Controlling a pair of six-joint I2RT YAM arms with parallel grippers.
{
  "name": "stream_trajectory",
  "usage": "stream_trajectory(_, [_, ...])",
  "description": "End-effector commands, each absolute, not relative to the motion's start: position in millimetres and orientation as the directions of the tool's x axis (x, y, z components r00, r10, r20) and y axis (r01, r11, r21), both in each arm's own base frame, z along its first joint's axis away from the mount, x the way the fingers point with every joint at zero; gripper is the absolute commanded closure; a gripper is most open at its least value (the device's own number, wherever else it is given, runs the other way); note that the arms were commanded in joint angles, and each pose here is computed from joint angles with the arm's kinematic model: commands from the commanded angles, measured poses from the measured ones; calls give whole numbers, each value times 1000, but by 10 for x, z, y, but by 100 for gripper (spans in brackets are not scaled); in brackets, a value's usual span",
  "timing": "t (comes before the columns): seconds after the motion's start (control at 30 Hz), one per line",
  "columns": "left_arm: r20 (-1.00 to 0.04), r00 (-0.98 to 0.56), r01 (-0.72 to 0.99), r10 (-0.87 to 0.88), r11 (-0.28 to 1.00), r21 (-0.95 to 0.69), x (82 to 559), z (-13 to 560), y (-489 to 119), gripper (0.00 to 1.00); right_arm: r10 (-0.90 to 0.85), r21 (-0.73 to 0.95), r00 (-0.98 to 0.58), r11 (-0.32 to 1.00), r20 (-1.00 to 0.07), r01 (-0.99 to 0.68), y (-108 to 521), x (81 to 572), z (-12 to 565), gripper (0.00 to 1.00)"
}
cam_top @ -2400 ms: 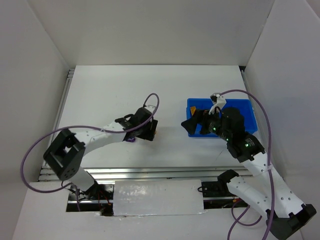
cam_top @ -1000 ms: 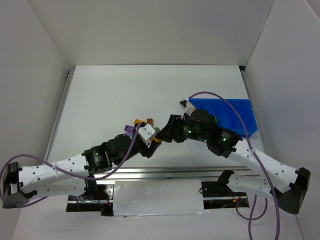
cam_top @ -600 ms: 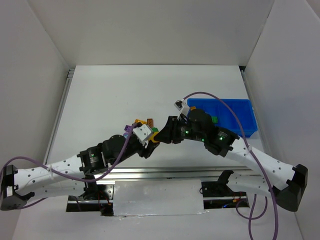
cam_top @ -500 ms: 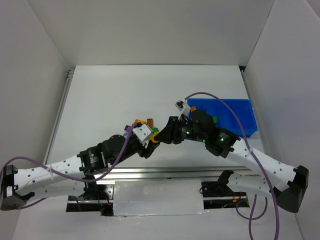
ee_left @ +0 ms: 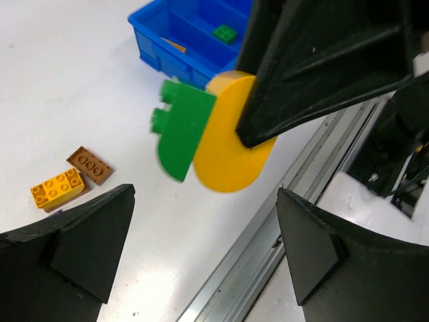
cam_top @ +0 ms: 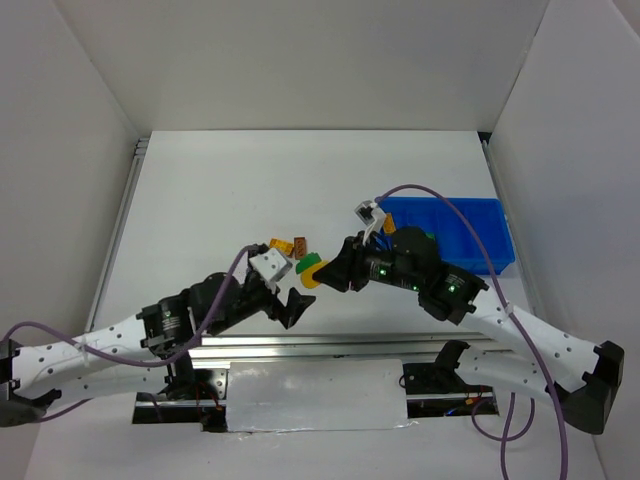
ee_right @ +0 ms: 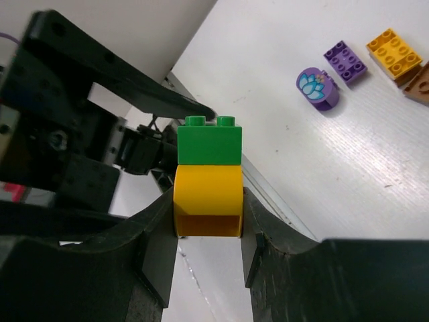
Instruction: Sort the legos into containers by color
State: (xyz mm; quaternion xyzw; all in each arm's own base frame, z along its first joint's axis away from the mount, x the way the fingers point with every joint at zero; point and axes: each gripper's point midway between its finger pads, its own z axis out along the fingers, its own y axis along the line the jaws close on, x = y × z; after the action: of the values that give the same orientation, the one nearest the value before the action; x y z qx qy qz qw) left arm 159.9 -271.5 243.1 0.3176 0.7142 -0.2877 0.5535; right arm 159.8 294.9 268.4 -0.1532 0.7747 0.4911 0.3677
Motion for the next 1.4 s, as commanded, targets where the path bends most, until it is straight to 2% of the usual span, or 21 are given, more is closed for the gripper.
stream_trajectory(0.0, [-977, -203, 728, -65, 657, -195, 1582, 2982, -2574, 1, 161, 582, -589, 492, -792, -647, 2845, 1698, 2820, 100])
stream_trajectory(0.13, [-955, -248, 746, -166, 596, -297, 1419, 3315, -2486, 1, 175, 534, -524, 498, -833, -683, 2680, 1739, 2902, 100])
stream_trajectory(0.27, [-919, -313, 776, -241, 492, -394, 1234, 3661, -2524, 0, 54, 431, -435, 291, -899, -854, 2727, 1373, 3050, 100])
stream_trajectory(0.3, [-907, -349, 790, -234, 448, -420, 1146, 3702, -2571, 1, 15, 419, -425, 204, -905, -885, 2742, 1201, 3080, 100])
stream_trajectory(0.4, [-893, -405, 828, -197, 335, -449, 959, 3929, -2731, 4, -25, 360, -364, 103, -931, -927, 2700, 994, 3192, 100])
stream_trajectory(0.5, [-892, -429, 838, -143, 306, -452, 936, 3994, -2837, 7, -60, 334, -335, 15, -940, -942, 2682, 844, 3276, 100])
stream_trajectory(0.63, [-884, -467, 845, 4, 296, -445, 1083, 3776, -2980, 9, -100, 332, -325, -61, -940, -941, 2639, 743, 3341, 100])
stream_trajectory(0.77, [-880, -471, 869, 67, 206, -450, 1058, 3615, -3044, 9, -116, 339, -332, -41, -936, -940, 2586, 776, 3354, 100])
stream_trajectory(0.9, [-878, -470, 876, 92, 170, -451, 1035, 3506, -3101, 17, -106, 332, -326, -40, -939, -942, 2561, 796, 3406, 100])
stream_trajectory(0.97, [-878, -467, 881, 106, 137, -452, 981, 3499, -3113, 20, -102, 335, -334, 2, -937, -942, 2571, 871, 3400, 100])
stream_trajectory(1.13, [-888, -447, 894, 105, 94, -439, 940, 3549, -3138, 33, -115, 350, -351, 27, -929, -936, 2605, 962, 3354, 100])
stream_trajectory(1.23, [-884, -452, 892, 119, 96, -443, 947, 3500, -3153, 34, -96, 336, -336, 23, -937, -942, 2610, 966, 3398, 100])
stream_trajectory(1.3, [-882, -455, 890, 125, 105, -444, 968, 3460, -3165, 40, -93, 332, -333, 23, -938, -943, 2605, 963, 3410, 100])
stream_trajectory(1.37, [-880, -458, 888, 129, 116, -445, 984, 3433, -3169, 52, -94, 332, -333, 21, -938, -943, 2609, 963, 3410, 100])
